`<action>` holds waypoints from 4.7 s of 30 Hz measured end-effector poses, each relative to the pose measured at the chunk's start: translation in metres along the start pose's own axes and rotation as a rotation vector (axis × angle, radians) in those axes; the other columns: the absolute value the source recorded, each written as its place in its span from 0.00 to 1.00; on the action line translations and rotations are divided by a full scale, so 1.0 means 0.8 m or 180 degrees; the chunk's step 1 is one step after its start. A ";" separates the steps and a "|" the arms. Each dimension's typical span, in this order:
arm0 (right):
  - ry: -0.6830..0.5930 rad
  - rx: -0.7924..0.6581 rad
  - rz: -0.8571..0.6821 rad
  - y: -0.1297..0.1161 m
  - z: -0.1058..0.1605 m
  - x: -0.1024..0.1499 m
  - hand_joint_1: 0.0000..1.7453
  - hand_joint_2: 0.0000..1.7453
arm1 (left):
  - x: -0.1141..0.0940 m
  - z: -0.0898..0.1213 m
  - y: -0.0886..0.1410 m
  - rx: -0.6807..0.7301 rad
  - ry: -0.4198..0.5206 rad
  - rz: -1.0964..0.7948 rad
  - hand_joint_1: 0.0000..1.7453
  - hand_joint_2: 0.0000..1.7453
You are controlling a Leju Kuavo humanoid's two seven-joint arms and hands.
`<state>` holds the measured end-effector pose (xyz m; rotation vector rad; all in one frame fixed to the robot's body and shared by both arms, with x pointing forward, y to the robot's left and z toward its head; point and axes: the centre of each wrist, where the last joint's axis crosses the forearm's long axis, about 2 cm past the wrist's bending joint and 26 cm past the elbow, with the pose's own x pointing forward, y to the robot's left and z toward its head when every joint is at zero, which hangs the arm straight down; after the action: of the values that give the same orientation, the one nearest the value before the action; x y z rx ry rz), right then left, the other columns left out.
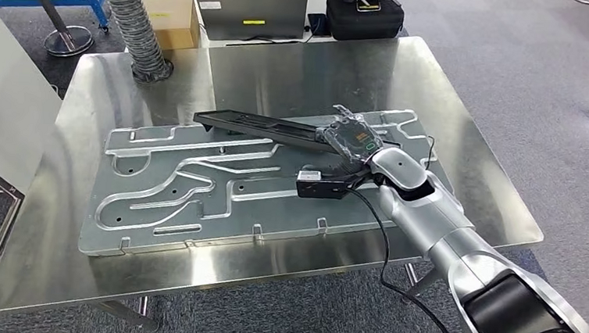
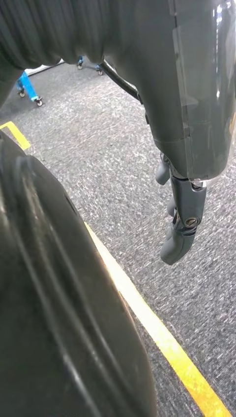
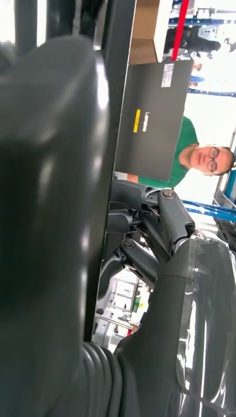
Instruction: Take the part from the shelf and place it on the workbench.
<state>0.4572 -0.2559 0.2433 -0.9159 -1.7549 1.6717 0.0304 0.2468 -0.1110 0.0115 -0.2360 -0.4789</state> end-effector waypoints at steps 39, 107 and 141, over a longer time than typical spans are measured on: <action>0.0405 0.0726 -0.0661 -0.138 -0.020 -0.102 0.00 0.00 | -0.006 0.001 -0.001 -0.0010 -0.0041 -0.0032 0.00 0.00; 0.1778 0.0392 -0.0147 -0.218 0.208 -0.284 0.00 0.00 | -0.010 0.002 -0.010 0.0071 -0.0134 0.0043 0.00 0.00; 0.2452 0.0305 -0.0558 -0.061 0.392 -0.281 0.00 0.00 | -0.009 0.002 -0.012 0.0065 -0.0125 0.0042 0.00 0.00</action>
<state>0.3478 -0.6274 0.2820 -1.1254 -1.1744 1.0637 0.0194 0.2417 -0.1113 0.0203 -0.2792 -0.4638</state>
